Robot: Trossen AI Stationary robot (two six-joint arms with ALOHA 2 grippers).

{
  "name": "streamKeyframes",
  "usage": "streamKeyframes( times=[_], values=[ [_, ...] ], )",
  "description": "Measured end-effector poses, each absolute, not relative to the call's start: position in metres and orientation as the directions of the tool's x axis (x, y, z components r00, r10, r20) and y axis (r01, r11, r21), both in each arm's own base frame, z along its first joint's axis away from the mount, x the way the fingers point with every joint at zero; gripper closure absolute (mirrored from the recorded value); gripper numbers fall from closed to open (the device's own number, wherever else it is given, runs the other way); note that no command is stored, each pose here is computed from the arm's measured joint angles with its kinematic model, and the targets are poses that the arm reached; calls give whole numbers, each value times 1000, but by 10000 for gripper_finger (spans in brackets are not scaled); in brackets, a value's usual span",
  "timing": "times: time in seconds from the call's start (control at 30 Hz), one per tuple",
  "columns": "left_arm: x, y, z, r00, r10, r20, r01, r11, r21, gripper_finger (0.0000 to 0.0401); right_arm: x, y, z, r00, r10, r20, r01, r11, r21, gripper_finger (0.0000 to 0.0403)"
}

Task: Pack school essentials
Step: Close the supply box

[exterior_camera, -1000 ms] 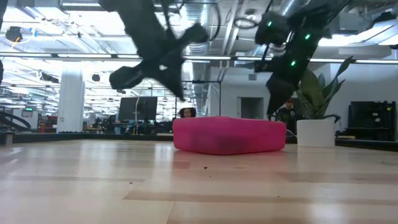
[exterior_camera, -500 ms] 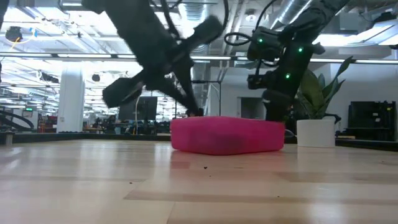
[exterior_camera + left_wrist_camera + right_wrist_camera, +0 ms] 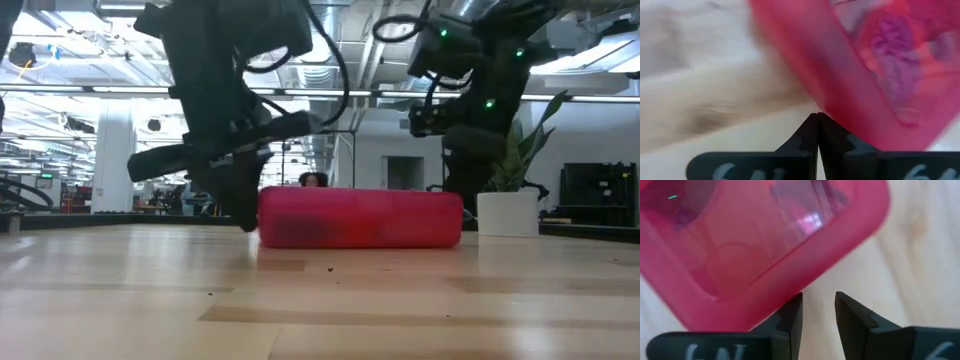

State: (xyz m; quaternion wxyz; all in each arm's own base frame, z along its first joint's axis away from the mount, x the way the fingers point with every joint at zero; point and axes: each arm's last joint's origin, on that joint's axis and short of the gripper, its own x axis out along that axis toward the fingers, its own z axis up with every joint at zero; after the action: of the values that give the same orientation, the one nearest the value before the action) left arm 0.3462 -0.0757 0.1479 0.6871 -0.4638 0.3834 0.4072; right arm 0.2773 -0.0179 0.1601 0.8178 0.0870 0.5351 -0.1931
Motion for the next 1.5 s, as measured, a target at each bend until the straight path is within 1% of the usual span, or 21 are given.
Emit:
streamKeyframes(
  times=[0.17,0.3,0.4,0.47,0.53,0.63,0.7,0.8,0.87,0.9,1.0,1.1,1.23,1.27,1.33,1.4,1.5],
  values=[
    [337,-62,150,277,241,-930,-943,255,-215,401,277,8,160,364,-183,-913,404,914,-22,281],
    [336,-46,152,244,255,-936,-948,264,-175,401,276,25,160,373,-160,-914,380,925,-7,281],
    [338,-37,156,255,230,-939,-945,264,-192,401,275,32,160,369,-149,-917,364,931,-5,281],
    [339,-35,161,280,206,-938,-938,268,-221,401,272,33,166,365,-149,-919,359,933,-8,281],
    [338,-35,171,299,184,-936,-931,273,-244,401,269,32,178,372,-149,-916,358,934,-6,281],
    [335,-38,193,354,139,-925,-902,312,-298,401,258,27,202,403,-149,-903,366,931,10,281],
    [331,-40,215,393,137,-909,-881,339,-330,401,247,24,222,456,-150,-877,367,930,32,281],
    [321,-41,243,454,203,-867,-857,365,-363,401,228,15,251,556,-172,-813,346,938,38,281],
    [315,-41,251,458,245,-854,-857,375,-352,401,218,10,262,611,-189,-768,358,932,56,281],
    [313,-40,250,440,258,-860,-865,380,-328,401,214,7,264,623,-195,-758,364,930,59,281],
    [311,-42,242,379,278,-882,-884,390,-257,401,208,5,263,663,-200,-721,380,920,94,281],
    [319,-48,227,360,295,-885,-888,399,-228,401,207,10,250,663,-175,-728,372,921,117,281],
    [325,-58,211,339,339,-878,-910,356,-214,401,208,13,231,683,-172,-710,357,927,119,281],
    [325,-59,210,334,341,-879,-912,351,-211,401,209,11,229,687,-179,-704,364,924,120,281],
    [324,-62,210,333,341,-879,-912,353,-209,401,208,8,221,653,-190,-733,386,916,106,281],
    [321,-66,210,323,355,-877,-917,348,-197,401,209,8,215,642,-172,-747,394,910,128,281],
    [315,-75,212,320,388,-864,-926,322,-198,401,210,17,212,665,-134,-735,360,920,158,281]
  ],
)
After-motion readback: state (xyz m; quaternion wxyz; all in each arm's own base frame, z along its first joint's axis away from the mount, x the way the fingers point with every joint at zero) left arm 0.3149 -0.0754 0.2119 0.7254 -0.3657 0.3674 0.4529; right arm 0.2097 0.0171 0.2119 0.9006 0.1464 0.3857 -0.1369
